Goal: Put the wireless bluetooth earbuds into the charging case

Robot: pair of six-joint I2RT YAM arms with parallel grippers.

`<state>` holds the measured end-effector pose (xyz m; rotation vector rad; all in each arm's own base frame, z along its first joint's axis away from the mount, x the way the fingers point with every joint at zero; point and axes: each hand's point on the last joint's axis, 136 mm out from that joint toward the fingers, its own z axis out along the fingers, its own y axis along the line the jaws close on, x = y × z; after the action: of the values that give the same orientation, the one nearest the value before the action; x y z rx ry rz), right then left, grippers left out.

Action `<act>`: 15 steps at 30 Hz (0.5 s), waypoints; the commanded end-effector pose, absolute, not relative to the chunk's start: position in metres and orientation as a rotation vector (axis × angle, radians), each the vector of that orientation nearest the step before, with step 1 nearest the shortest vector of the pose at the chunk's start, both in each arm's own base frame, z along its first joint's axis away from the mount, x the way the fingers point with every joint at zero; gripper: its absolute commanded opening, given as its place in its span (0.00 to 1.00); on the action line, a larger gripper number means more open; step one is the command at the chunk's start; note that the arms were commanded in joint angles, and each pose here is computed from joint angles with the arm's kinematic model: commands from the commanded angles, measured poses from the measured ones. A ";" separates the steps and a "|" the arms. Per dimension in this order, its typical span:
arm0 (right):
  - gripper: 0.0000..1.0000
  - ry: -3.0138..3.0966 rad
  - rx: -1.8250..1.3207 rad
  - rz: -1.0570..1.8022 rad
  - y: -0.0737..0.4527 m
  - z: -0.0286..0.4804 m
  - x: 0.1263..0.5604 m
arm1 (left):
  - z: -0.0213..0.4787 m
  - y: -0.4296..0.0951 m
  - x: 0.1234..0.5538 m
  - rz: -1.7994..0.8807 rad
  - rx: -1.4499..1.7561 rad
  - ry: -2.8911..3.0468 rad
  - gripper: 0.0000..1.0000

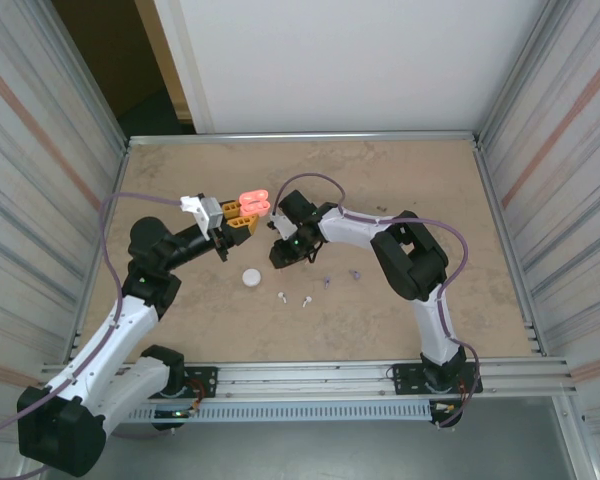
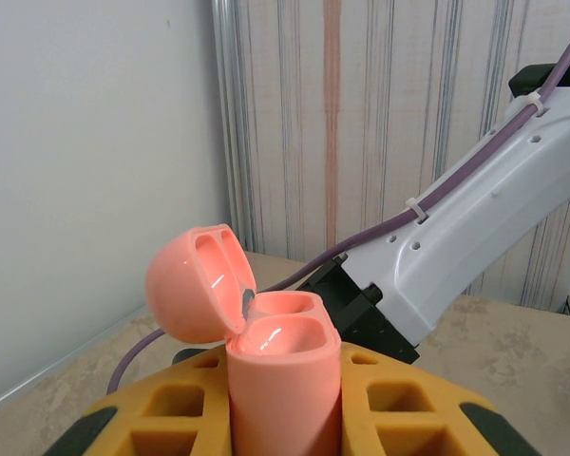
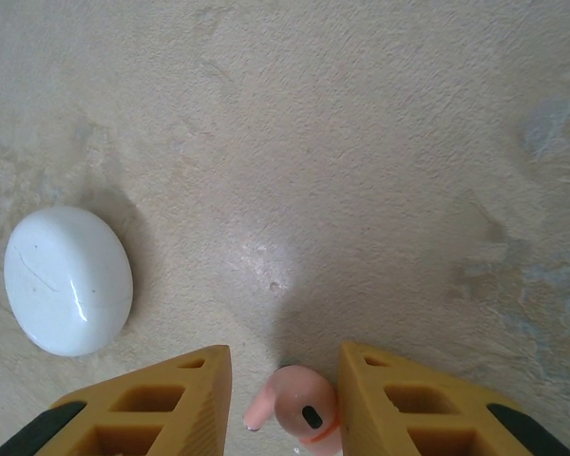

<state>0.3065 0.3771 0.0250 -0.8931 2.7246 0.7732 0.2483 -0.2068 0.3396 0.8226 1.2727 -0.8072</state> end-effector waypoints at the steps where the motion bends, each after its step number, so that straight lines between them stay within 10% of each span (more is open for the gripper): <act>1: 0.33 2.764 -0.938 0.761 0.368 0.026 0.289 | 0.357 -0.206 0.244 -0.784 0.849 1.214 0.00; 15: 0.23 2.778 -0.939 0.716 0.360 0.022 0.288 | 0.355 -0.206 0.246 -0.782 0.847 1.222 0.00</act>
<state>0.3021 0.3710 0.0227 -0.9077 2.7332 0.7522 0.2485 -0.2068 0.3396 0.8235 1.2763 -0.8064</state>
